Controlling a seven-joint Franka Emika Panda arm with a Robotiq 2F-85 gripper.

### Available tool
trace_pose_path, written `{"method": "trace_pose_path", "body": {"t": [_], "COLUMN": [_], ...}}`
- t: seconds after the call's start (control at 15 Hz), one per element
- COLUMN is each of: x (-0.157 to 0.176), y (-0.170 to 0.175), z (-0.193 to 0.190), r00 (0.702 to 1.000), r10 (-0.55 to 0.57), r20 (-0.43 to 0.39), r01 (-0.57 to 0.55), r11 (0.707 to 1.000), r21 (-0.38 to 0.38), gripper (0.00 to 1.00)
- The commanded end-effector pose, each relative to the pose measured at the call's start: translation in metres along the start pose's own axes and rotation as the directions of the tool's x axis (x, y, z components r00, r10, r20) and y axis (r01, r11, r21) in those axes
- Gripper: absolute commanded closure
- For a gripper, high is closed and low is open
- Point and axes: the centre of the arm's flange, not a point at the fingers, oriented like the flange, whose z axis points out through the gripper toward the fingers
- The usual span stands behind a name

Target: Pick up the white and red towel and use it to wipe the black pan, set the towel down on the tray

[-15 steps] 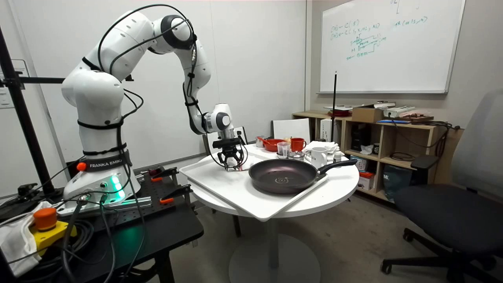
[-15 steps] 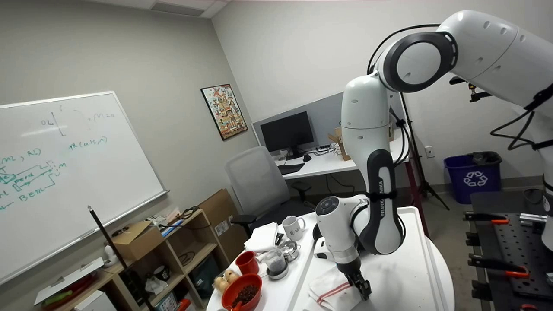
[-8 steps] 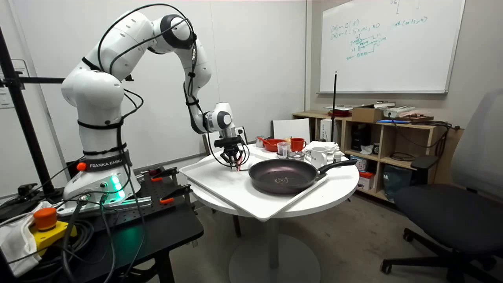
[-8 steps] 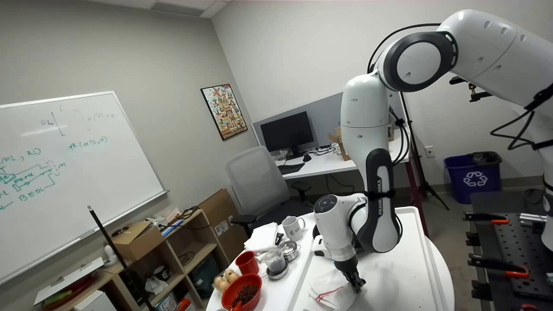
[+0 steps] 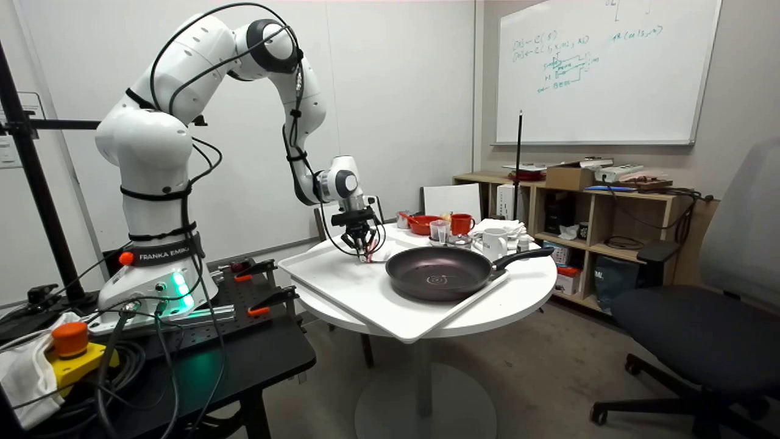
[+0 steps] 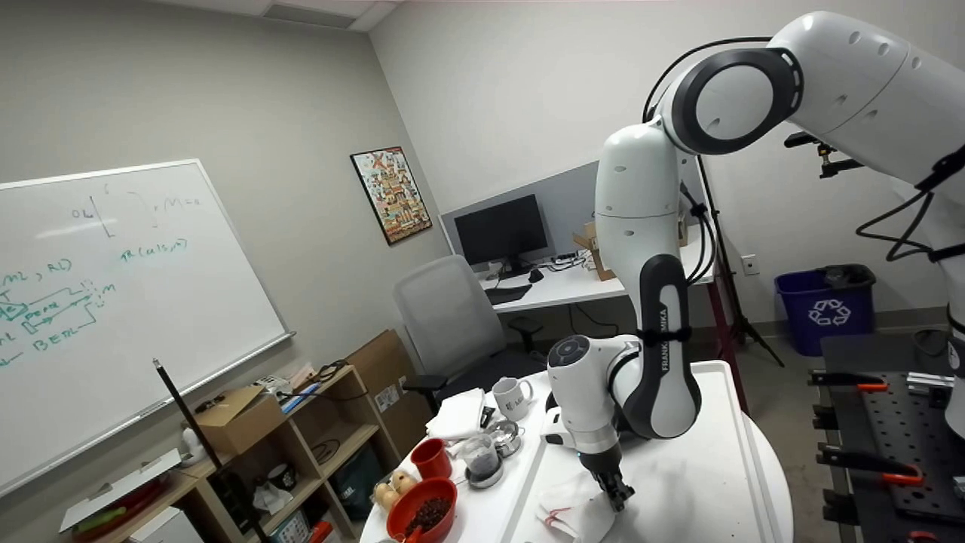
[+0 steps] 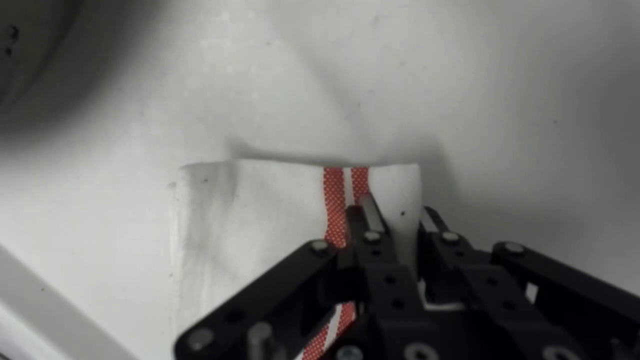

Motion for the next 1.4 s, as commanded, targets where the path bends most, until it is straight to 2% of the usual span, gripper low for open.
{"method": "trace_pose_path", "body": {"t": [0.0,0.33,0.73,0.93,1.2,1.33], "x": [-0.006,-0.008,-0.028,-0.048,-0.082,-0.100], "y": [-0.007,0.016,0.065,0.095,0.132,0.152], "z": [-0.049,-0.117,-0.180,-0.197,-0.203,-0.201], "r00": [0.996,0.969,0.908,0.861,0.792,0.749], "r10": [0.015,0.106,0.251,0.339,0.464,0.541], "r20": [-0.083,-0.224,-0.337,-0.379,-0.396,-0.383], "r01": [-0.019,-0.127,-0.301,-0.400,-0.526,-0.582], "r11": [0.999,0.989,0.948,0.912,0.848,0.813], "r21": [-0.045,-0.082,-0.105,-0.093,-0.060,0.011], "gripper": [0.96,0.96,0.96,0.96,0.96,0.96]}}
